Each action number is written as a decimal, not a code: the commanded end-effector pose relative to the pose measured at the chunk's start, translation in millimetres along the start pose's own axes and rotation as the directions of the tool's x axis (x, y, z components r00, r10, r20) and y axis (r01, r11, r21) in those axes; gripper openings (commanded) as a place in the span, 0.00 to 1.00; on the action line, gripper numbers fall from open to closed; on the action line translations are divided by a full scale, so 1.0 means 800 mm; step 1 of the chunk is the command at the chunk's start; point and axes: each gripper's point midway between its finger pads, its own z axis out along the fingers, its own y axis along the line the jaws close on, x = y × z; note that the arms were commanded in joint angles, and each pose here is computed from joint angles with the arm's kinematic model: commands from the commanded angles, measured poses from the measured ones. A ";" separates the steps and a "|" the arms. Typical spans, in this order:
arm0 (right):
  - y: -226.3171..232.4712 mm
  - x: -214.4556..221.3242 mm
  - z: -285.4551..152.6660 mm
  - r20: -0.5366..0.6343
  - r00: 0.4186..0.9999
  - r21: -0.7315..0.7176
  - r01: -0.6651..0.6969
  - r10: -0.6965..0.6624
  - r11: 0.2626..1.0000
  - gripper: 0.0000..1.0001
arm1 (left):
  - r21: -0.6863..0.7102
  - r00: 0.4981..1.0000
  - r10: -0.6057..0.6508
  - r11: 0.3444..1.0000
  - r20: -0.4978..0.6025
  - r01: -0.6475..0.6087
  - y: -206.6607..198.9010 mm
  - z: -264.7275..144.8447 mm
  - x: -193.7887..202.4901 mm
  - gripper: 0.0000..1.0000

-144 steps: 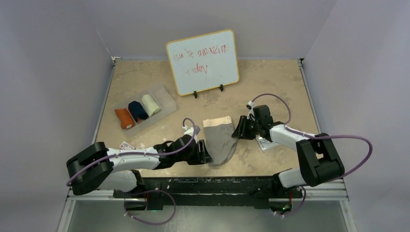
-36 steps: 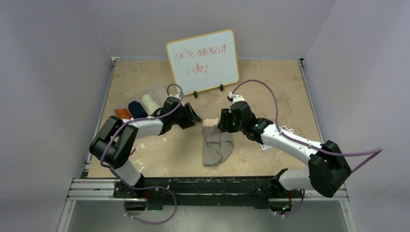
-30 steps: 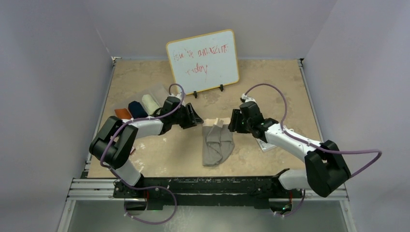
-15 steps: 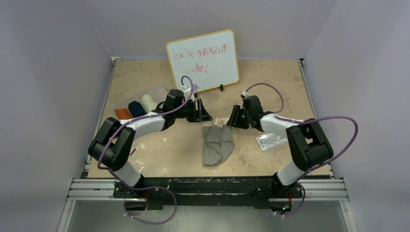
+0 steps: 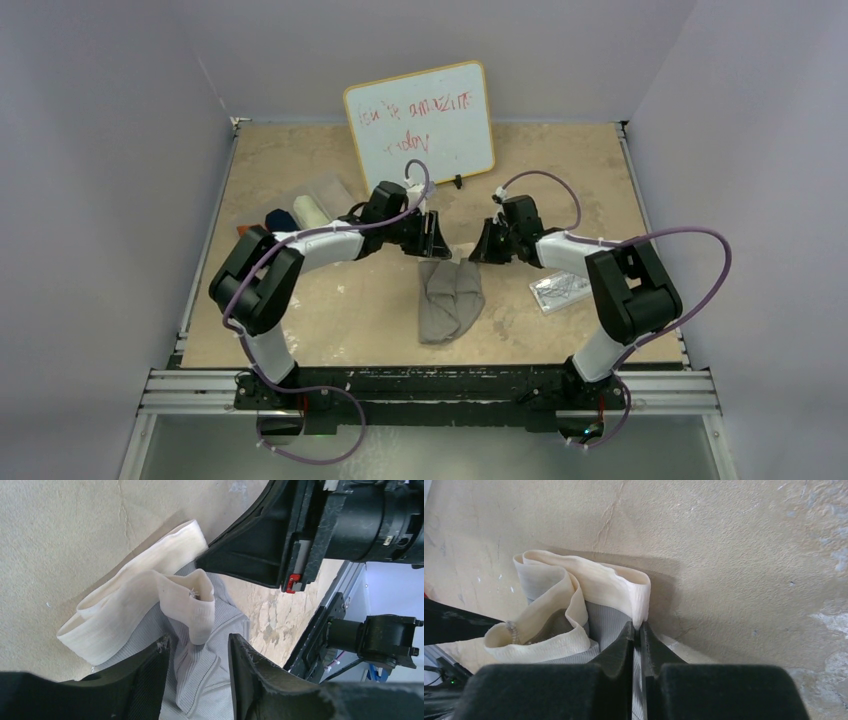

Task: Roll the underwear
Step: Fold the underwear at the center of the board.

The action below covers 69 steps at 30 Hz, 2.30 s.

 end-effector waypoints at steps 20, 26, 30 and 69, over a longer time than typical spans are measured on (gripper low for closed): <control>0.036 -0.044 -0.024 0.047 0.993 0.057 0.107 -0.110 0.993 0.01 | -0.083 0.995 -0.068 0.994 0.069 0.073 0.034 0.009 -0.028 0.06; 0.053 -0.051 -0.027 0.072 0.985 0.150 0.144 -0.156 0.978 0.00 | -0.235 0.977 -0.189 0.949 0.104 0.208 0.085 0.002 -0.014 0.00; 0.060 -0.054 -0.031 0.093 0.982 0.194 0.143 -0.164 0.970 0.00 | -0.310 0.967 -0.227 0.916 0.118 0.254 0.106 -0.004 -0.001 0.00; 0.165 -0.002 0.010 0.012 0.965 0.116 0.258 -0.261 0.959 0.04 | -0.332 0.947 -0.253 0.891 0.201 0.308 0.107 -0.028 -0.012 0.02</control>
